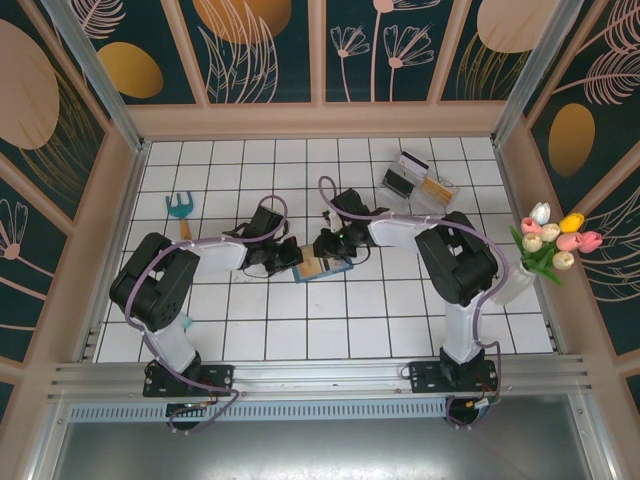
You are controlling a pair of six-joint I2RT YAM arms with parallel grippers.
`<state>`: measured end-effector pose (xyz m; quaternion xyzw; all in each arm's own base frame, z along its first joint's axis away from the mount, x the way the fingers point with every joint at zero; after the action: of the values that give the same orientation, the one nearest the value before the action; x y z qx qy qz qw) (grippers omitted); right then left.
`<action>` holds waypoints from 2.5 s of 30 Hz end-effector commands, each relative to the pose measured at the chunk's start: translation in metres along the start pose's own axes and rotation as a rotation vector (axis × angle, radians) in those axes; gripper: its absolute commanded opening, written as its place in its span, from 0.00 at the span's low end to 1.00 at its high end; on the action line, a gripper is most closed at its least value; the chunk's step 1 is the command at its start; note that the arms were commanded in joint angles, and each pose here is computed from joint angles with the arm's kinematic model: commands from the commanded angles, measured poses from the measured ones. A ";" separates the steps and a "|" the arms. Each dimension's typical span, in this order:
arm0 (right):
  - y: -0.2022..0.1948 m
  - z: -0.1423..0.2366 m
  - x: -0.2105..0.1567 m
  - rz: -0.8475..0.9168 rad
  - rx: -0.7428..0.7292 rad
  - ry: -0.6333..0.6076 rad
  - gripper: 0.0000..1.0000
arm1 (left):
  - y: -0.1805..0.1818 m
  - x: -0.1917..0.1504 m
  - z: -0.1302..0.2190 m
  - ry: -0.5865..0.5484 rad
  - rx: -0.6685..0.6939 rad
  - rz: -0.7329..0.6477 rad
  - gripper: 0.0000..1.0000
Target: Take the credit cards out of the card holder
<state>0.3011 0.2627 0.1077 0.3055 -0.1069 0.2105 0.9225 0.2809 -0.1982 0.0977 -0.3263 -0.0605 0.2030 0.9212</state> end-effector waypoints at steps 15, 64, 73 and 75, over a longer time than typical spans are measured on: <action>-0.013 -0.026 -0.030 0.040 0.014 0.176 0.28 | 0.048 -0.008 -0.016 0.019 0.188 0.056 0.00; 0.016 0.028 -0.012 0.016 0.130 -0.032 0.13 | 0.035 -0.005 0.004 0.023 0.051 0.029 0.15; 0.041 0.033 -0.008 -0.025 -0.027 -0.055 0.17 | -0.002 -0.001 0.038 -0.031 -0.074 -0.015 0.17; 0.044 0.025 -0.008 -0.027 -0.022 -0.036 0.20 | 0.001 -0.001 0.035 -0.029 -0.066 -0.006 0.16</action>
<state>0.2733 0.2693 0.1490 0.3172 -0.1322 0.2044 0.9166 0.2709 -0.1818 0.1249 -0.3670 -0.0836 0.1919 0.9064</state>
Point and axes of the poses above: each hand's point on the last joint's axis, 136 mm out from that joint toward the fingers, its own z axis back along the fingers, its own y axis along the line the jaws close on, x = y × z, the point moved 10 cm from there along z, back along the fingers, and after that the axes turned 15 degrees about z, right-handed, at the moved point
